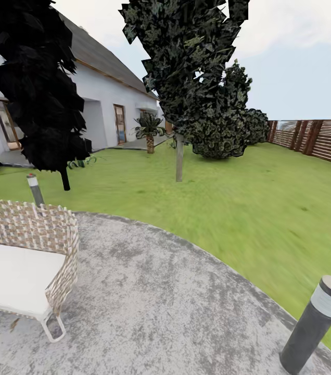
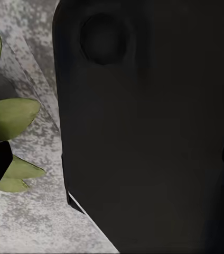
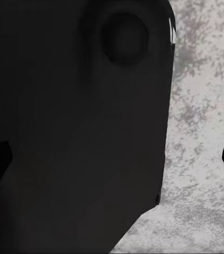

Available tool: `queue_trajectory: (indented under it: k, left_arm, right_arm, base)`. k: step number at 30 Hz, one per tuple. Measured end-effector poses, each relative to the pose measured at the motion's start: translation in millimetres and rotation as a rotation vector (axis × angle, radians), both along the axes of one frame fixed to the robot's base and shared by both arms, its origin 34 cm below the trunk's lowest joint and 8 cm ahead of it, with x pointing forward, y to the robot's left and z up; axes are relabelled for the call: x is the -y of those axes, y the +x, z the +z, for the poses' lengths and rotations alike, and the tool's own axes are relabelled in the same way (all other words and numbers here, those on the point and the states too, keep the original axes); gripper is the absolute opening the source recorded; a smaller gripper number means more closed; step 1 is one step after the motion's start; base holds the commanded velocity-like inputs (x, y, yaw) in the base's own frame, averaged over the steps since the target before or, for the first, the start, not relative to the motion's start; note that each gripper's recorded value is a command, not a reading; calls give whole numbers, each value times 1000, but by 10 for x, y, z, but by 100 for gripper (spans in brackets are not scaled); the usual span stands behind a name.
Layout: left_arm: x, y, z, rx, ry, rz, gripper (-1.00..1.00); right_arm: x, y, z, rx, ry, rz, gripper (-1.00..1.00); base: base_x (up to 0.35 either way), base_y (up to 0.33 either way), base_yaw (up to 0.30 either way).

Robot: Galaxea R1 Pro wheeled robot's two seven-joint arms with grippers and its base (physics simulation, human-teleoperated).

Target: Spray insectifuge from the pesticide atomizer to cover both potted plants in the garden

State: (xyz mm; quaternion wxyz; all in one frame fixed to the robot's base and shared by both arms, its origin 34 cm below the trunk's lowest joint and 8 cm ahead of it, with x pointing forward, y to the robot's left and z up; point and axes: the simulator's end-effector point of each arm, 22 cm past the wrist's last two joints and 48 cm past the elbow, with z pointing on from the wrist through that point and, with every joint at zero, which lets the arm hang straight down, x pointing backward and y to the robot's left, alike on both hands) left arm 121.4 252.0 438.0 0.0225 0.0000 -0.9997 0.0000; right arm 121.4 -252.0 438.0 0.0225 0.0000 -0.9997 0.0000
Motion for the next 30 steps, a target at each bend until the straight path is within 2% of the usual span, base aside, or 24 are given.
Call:
queue_trajectory:
  k: [10,14,24,30]
  left_arm:
    - [18,58,-2,17,-4,-1,100]
    - [14,76,-3,22,-4,-3,100]
    - [18,86,-3,24,-4,1,100]
    - [32,203,-4,63,-6,5,100]
  right_arm:
    - [-277,213,-1,38,33,2,100]
    - [-298,320,0,60,35,0,100]
    - [-304,358,1,68,36,-1,100]
    - [-299,416,3,91,35,-2,100]
  base:
    - [0,0,0]
    - [0,0,0]
    - [0,0,0]
    - [0,0,0]
